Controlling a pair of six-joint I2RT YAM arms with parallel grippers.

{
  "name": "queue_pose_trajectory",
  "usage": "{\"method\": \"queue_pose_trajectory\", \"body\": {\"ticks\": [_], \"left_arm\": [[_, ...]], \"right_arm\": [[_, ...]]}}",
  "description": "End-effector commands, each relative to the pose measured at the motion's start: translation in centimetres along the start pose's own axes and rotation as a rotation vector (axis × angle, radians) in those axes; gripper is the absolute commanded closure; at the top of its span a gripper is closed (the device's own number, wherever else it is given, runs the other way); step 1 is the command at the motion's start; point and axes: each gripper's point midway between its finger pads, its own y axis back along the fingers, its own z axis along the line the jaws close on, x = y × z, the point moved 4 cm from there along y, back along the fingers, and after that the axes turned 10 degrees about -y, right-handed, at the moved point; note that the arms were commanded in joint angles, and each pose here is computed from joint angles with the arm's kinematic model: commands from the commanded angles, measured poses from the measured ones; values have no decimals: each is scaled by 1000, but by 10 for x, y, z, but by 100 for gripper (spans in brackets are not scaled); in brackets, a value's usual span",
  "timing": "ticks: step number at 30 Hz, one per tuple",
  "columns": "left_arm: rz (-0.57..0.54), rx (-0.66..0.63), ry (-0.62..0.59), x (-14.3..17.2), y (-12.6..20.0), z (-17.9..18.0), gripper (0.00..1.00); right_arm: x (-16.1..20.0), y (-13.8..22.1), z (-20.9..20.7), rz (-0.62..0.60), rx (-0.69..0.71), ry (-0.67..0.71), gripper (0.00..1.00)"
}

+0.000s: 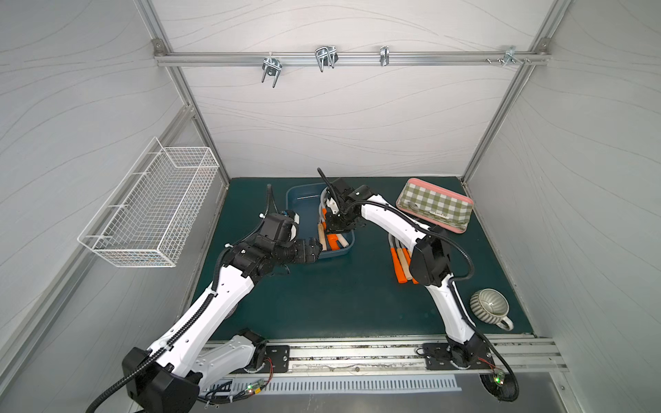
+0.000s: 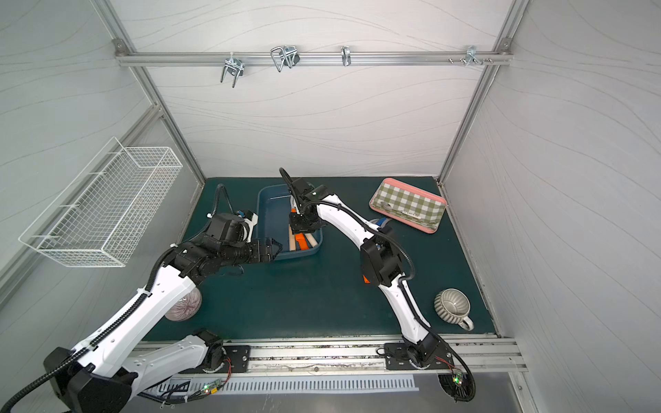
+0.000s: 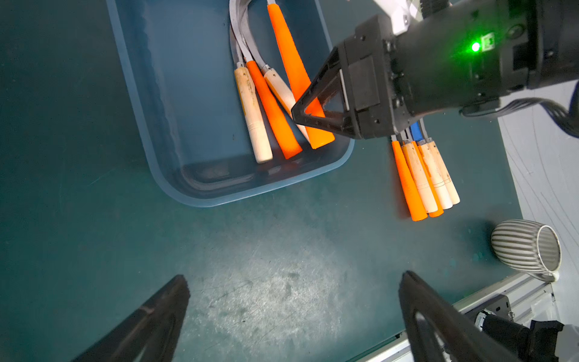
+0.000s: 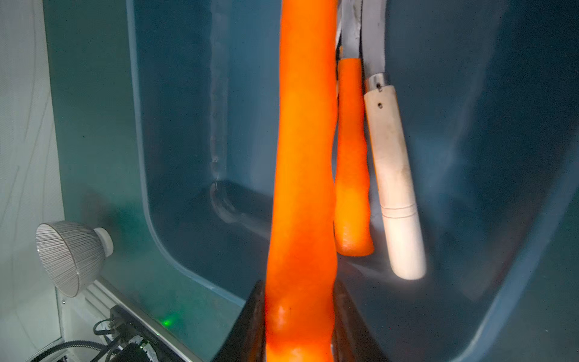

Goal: Put small sickles into storage boxes
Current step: Place the sickle in the storage box.

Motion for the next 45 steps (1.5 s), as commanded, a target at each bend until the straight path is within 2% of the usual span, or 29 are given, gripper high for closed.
{"method": "queue_pose_trajectory", "body": {"ticks": [1, 14, 24, 32, 38, 45], "left_arm": [[-12, 3, -1, 0, 5, 2, 1], [11, 1, 11, 12, 7, 6, 1], [17, 4, 15, 13, 8, 6, 1], [19, 11, 13, 7, 12, 3, 1], [16, 14, 28, 2, 15, 1, 1], [65, -4, 72, 2, 14, 0, 1]], "right_arm": [[1, -14, 13, 16, -49, -22, 85], [-2, -71, 19, 53, -121, -79, 79], [-2, -83, 17, 78, -131, -78, 61], [-3, -60, 23, 67, -156, -52, 45], [-4, -26, 33, 45, -197, -23, 39], [2, 19, 33, 9, -214, 12, 24]]}}
